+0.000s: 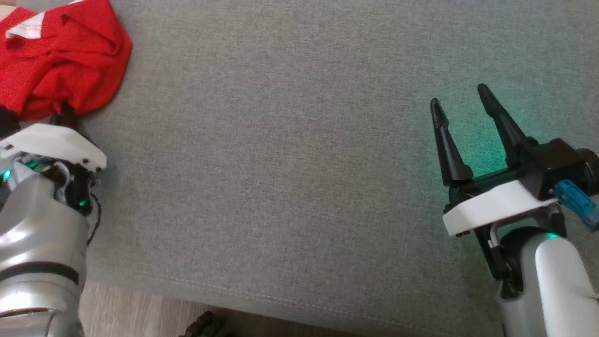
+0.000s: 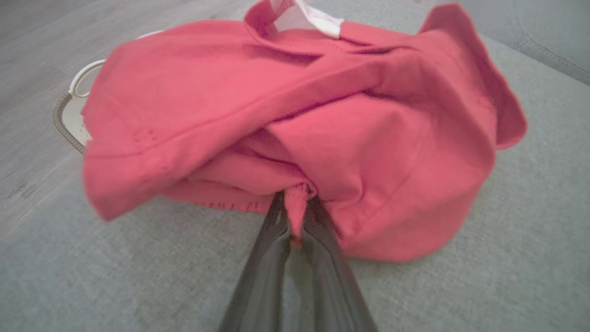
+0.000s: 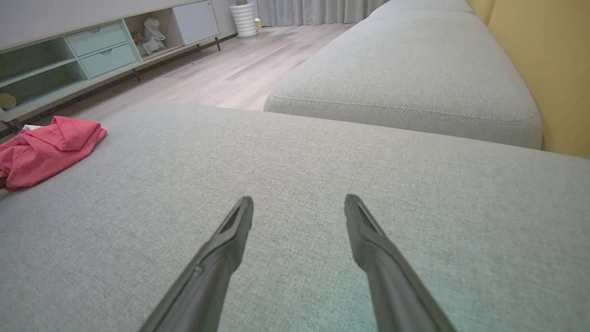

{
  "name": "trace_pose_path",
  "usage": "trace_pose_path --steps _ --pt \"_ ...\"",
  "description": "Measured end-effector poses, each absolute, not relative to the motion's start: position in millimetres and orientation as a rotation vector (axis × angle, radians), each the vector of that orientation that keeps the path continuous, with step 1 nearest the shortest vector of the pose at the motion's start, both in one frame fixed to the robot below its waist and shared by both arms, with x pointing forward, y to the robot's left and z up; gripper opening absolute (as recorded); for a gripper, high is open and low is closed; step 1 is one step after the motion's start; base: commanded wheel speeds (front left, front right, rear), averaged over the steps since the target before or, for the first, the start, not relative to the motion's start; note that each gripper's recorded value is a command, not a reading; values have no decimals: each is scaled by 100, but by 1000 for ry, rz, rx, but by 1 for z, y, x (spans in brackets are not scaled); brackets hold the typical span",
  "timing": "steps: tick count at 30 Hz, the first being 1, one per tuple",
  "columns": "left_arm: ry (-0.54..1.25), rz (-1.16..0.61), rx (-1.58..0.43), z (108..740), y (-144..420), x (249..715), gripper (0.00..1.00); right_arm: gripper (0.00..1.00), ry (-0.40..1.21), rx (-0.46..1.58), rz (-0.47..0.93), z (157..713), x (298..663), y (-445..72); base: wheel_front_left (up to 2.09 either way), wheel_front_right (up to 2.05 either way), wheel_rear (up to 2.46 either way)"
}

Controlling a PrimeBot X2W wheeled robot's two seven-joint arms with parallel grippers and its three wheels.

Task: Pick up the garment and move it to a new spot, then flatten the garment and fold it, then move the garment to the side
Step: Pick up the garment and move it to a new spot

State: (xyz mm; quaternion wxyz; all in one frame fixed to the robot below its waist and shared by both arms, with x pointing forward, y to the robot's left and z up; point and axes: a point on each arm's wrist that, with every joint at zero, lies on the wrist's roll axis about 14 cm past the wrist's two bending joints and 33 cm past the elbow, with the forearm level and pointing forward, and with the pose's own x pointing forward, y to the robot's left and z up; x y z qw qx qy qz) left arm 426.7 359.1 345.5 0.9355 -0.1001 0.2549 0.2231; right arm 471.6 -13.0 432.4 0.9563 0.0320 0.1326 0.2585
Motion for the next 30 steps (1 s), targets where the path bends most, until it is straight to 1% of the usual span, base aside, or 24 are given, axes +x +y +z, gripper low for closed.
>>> trace_pose_path --steps 5,11,17,22,30 --pt "474 481 -226 355 368 433 0 100 257 68 507 435 473 -19 0 0 0" --pt "269 486 -188 411 393 443 0 100 198 85 488 452 474 -25 0 0 0" --pt "136 498 -122 450 397 415 0 100 120 88 449 479 471 -39 0 0 0" --pt "32 458 -85 479 377 389 0 100 82 99 406 496 455 -56 0 0 0" --pt "-15 373 -122 486 327 346 0 100 60 97 340 512 417 -84 0 0 0"
